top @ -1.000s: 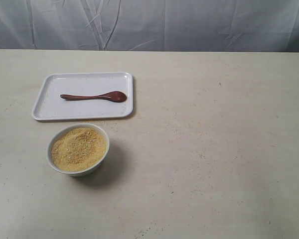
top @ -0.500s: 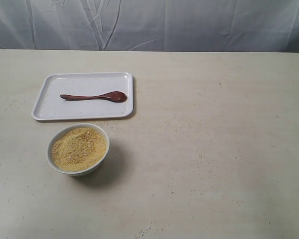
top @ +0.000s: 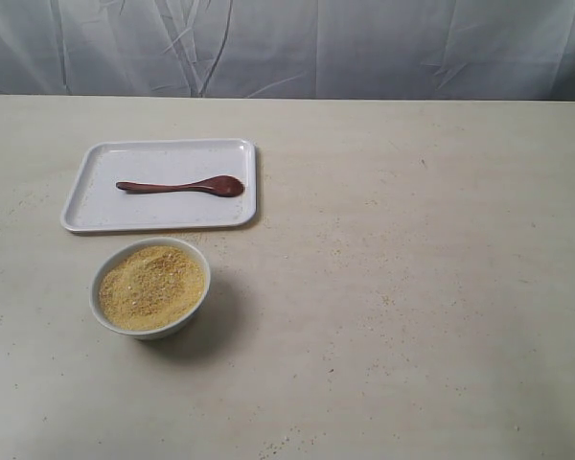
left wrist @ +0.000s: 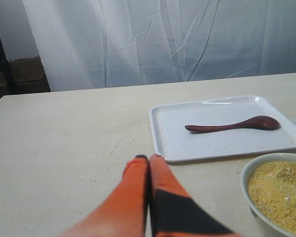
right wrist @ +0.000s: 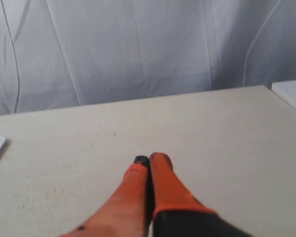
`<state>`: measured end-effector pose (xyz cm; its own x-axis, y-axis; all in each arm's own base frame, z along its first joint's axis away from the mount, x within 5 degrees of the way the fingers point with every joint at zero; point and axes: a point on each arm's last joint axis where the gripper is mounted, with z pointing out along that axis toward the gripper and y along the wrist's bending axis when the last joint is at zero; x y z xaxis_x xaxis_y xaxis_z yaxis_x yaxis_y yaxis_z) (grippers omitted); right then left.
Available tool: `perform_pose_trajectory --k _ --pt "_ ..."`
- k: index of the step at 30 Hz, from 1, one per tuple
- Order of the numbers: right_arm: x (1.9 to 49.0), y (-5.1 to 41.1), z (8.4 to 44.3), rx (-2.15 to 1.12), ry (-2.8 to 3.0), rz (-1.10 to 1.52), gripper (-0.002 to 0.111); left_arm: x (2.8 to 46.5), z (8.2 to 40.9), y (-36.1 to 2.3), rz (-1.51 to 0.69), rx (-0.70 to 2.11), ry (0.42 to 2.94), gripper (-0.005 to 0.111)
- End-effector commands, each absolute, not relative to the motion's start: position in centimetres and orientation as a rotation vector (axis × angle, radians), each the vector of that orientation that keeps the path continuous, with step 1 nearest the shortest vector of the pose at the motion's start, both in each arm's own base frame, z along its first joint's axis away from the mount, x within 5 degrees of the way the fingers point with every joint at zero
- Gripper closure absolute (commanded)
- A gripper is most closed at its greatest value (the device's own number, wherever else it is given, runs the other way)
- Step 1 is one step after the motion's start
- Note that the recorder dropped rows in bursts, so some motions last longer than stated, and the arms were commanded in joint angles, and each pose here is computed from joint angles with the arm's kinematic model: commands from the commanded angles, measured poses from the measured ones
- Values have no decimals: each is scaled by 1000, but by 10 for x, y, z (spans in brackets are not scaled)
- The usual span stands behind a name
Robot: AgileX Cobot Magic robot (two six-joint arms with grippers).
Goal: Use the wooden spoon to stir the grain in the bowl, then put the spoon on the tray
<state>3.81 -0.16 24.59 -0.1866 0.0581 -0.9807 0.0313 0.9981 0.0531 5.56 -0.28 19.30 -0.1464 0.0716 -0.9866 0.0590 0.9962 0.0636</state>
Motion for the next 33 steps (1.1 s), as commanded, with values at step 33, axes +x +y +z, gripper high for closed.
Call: perform_pose_trajectory --k 33 --pt "53 -1 180 74 1851 33 108 55 192 -3 5 102 1719 107"
